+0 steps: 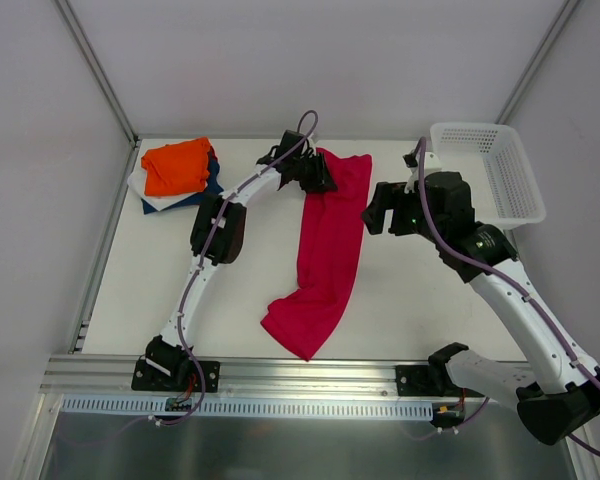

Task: Fold and stack the t-shirts
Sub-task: Fold the tshirt

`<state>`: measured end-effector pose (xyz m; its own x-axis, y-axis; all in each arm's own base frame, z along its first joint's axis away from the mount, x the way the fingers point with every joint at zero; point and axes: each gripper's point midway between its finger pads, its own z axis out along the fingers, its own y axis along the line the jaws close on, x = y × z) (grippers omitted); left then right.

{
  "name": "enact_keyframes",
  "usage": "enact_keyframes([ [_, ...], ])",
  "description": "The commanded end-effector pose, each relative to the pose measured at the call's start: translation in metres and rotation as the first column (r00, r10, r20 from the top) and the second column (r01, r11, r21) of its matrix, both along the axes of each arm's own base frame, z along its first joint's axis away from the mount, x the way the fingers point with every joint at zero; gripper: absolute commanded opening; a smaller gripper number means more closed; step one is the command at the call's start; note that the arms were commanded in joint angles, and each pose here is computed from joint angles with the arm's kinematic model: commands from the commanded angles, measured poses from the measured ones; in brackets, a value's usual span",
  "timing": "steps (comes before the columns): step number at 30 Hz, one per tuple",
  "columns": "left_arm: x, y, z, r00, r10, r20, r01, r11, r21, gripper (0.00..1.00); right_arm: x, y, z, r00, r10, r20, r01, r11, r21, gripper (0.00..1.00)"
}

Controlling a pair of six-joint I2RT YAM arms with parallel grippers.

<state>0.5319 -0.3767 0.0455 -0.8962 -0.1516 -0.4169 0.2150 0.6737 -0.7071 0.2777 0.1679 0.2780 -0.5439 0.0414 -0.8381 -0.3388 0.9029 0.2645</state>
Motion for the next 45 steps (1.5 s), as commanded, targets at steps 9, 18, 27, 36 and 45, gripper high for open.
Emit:
enact_keyframes([
  [9,0.002,-0.004,0.014,1.000,-0.003,0.028,0.004,1.000,-0.013,0.00,0.000,0.004,0.011,0.999,0.007,0.037,-0.009,0.999,0.040,0.87],
  [18,0.018,0.044,0.028,0.994,0.097,0.057,-0.099,0.994,0.040,0.00,0.000,0.006,0.007,1.000,0.011,0.028,-0.012,0.999,0.042,0.86],
  [27,0.040,0.093,0.040,0.979,0.186,0.086,-0.192,0.979,0.063,0.00,0.001,0.007,0.002,1.000,0.016,0.019,-0.016,0.999,0.034,0.87],
  [36,0.045,0.109,0.039,0.979,0.193,0.070,-0.196,0.980,0.041,0.88,0.004,0.010,-0.011,1.000,0.025,-0.013,-0.024,1.000,0.020,0.87],
  [45,0.023,0.117,0.055,0.979,0.193,0.064,-0.197,0.979,0.058,0.99,0.003,0.012,-0.063,0.989,-0.001,-0.146,-0.005,0.999,-0.042,0.87],
])
